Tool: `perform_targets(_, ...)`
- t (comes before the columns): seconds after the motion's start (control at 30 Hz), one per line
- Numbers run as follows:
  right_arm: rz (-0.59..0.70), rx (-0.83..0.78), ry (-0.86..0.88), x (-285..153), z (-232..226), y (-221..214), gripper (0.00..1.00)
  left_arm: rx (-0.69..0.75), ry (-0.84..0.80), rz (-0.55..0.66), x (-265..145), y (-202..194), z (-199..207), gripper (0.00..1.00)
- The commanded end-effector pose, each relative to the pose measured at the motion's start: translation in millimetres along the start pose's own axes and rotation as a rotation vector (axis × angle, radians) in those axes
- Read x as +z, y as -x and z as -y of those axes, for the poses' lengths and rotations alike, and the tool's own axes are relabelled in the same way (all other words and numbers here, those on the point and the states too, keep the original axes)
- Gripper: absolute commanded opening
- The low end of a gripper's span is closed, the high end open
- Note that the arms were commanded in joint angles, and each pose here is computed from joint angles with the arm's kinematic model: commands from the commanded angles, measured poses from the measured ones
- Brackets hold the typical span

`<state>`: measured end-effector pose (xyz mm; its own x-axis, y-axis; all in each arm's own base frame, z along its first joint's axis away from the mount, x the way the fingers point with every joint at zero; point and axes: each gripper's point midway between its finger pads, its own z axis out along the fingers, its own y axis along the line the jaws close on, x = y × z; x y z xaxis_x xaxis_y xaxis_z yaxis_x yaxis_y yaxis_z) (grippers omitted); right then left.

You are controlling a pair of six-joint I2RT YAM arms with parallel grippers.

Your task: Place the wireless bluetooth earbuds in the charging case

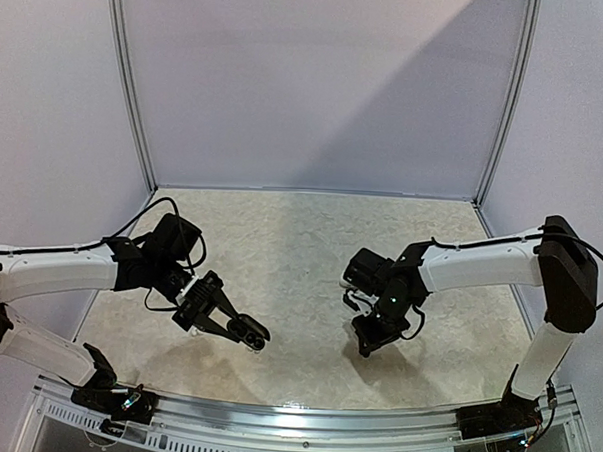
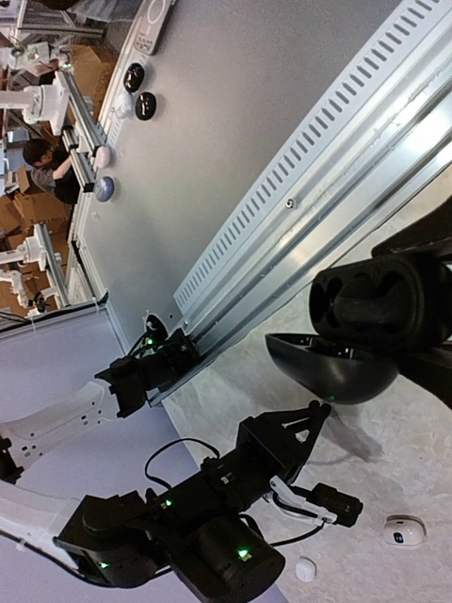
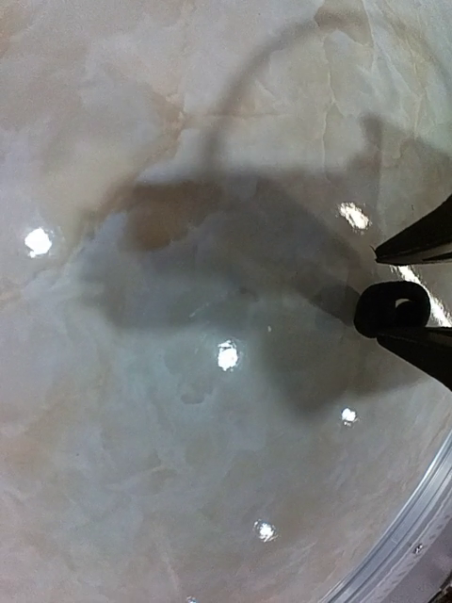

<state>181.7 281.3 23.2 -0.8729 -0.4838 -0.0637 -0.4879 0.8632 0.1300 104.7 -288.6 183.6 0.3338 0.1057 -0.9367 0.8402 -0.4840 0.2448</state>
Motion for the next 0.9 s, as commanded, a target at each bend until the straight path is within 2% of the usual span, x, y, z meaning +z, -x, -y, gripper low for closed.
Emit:
perform_targets(0.0,-0.039,0.02,-0.005,13,5,-14,0.2,-0.006,0.007,-0.006,-3,0,1,0.0)
perform_targets(0.1,-0.036,0.025,0.021,10,1,-15,0.17,-0.004,0.008,-0.006,-3,0,1,0.0)
perform_targets(0.23,-0.038,0.028,0.031,8,-2,-16,0.07,-0.002,0.009,-0.006,-3,0,1,0.0)
perform_targets(0.43,-0.024,0.015,0.017,-6,-2,-12,0.03,-0.001,0.011,-0.009,-3,0,0,0.0)
perform_targets(0.57,0.025,-0.012,0.028,-31,-10,3,0.0,-0.041,0.024,-0.018,-3,-1,-3,0.0)
perform_targets(0.67,0.136,-0.054,0.072,-70,-23,25,0.0,-0.118,0.065,-0.023,-3,-2,-15,0.0)
perform_targets(0.87,0.524,-0.242,0.203,-188,-71,70,0.0,-0.235,0.183,-0.006,-6,3,-46,0.0)
